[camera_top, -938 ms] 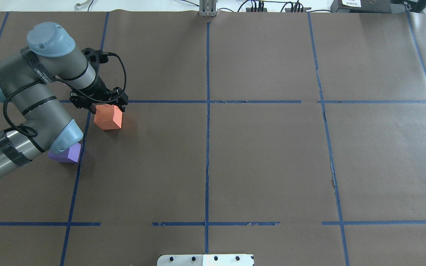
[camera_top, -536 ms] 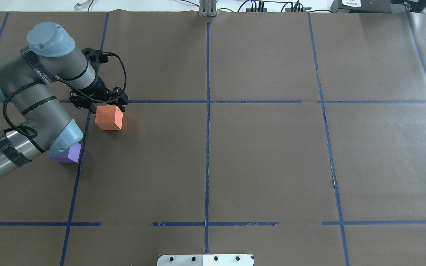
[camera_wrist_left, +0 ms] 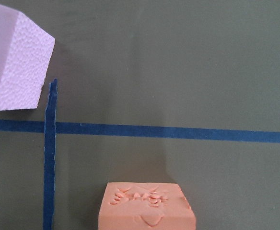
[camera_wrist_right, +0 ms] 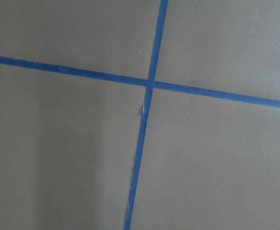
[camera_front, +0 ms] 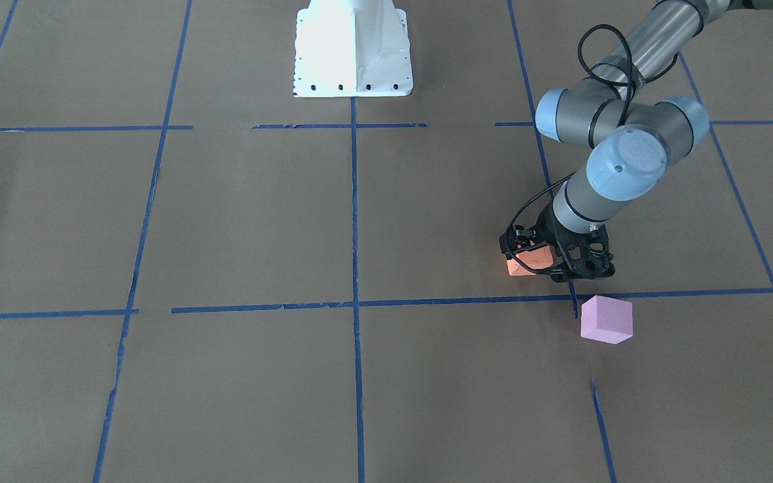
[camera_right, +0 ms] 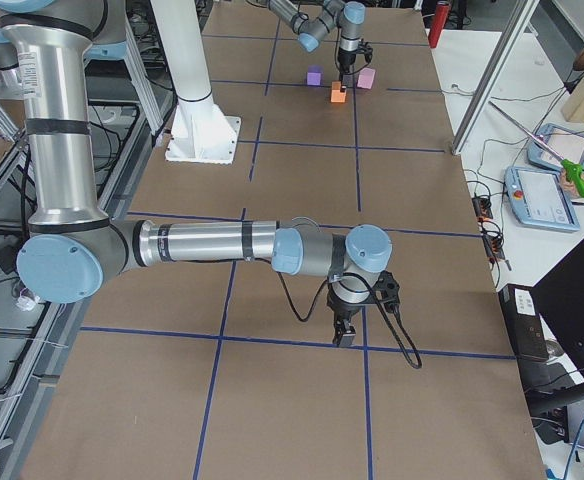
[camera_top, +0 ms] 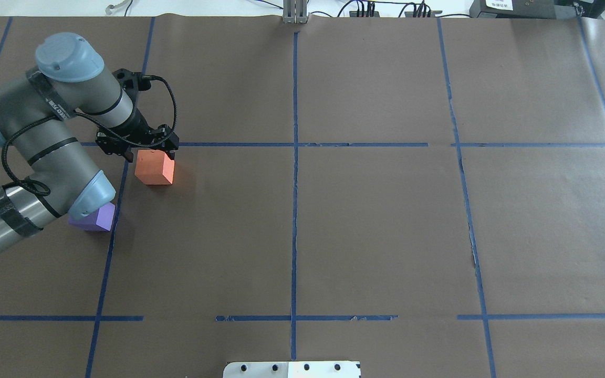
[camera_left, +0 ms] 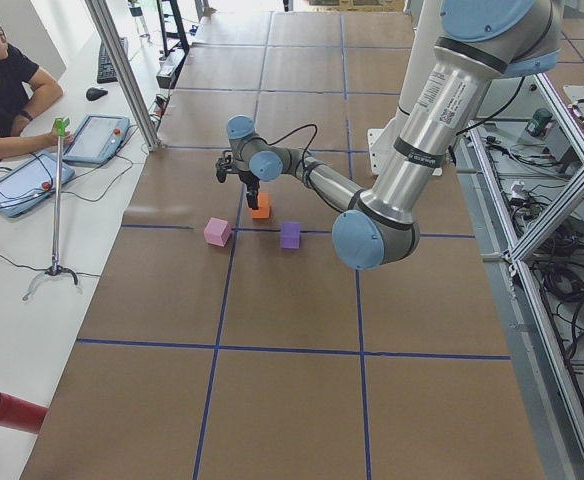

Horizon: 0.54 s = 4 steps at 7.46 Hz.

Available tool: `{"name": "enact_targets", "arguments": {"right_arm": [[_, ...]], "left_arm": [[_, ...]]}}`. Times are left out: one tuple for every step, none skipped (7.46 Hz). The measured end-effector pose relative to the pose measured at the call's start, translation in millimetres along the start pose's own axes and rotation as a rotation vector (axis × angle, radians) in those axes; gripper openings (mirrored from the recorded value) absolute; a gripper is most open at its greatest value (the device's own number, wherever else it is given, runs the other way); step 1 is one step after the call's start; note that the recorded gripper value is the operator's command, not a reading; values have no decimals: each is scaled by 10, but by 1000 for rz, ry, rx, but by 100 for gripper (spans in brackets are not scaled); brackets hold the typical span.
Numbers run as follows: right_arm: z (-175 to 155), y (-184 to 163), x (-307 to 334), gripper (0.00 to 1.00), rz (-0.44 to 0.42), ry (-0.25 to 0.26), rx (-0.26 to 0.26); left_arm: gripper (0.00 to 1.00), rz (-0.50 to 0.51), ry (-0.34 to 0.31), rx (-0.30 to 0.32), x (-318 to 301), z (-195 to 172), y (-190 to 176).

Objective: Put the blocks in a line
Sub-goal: 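Lower the left gripper around the orange cube and close on it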

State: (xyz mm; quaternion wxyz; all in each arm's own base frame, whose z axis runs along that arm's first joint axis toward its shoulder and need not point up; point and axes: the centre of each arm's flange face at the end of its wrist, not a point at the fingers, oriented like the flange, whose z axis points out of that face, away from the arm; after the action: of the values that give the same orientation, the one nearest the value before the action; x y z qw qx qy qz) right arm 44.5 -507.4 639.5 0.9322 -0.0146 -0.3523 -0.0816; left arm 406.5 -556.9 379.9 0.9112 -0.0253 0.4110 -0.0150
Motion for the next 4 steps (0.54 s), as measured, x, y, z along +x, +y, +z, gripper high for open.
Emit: {"name": "enact_targets", "arguments": {"right_arm": [[0, 0, 0, 100, 0, 0, 0], [0, 0, 0, 100, 0, 0, 0], [0, 0, 0, 100, 0, 0, 0], [0, 0, 0, 100, 1, 0, 0]], "left_arm": [[100, 1, -4, 3, -9, 16, -2], [100, 2, -11, 12, -21, 28, -10], [100, 3, -17, 15, -29, 51, -10], [100, 4, -22, 13, -37, 94, 1]]}}
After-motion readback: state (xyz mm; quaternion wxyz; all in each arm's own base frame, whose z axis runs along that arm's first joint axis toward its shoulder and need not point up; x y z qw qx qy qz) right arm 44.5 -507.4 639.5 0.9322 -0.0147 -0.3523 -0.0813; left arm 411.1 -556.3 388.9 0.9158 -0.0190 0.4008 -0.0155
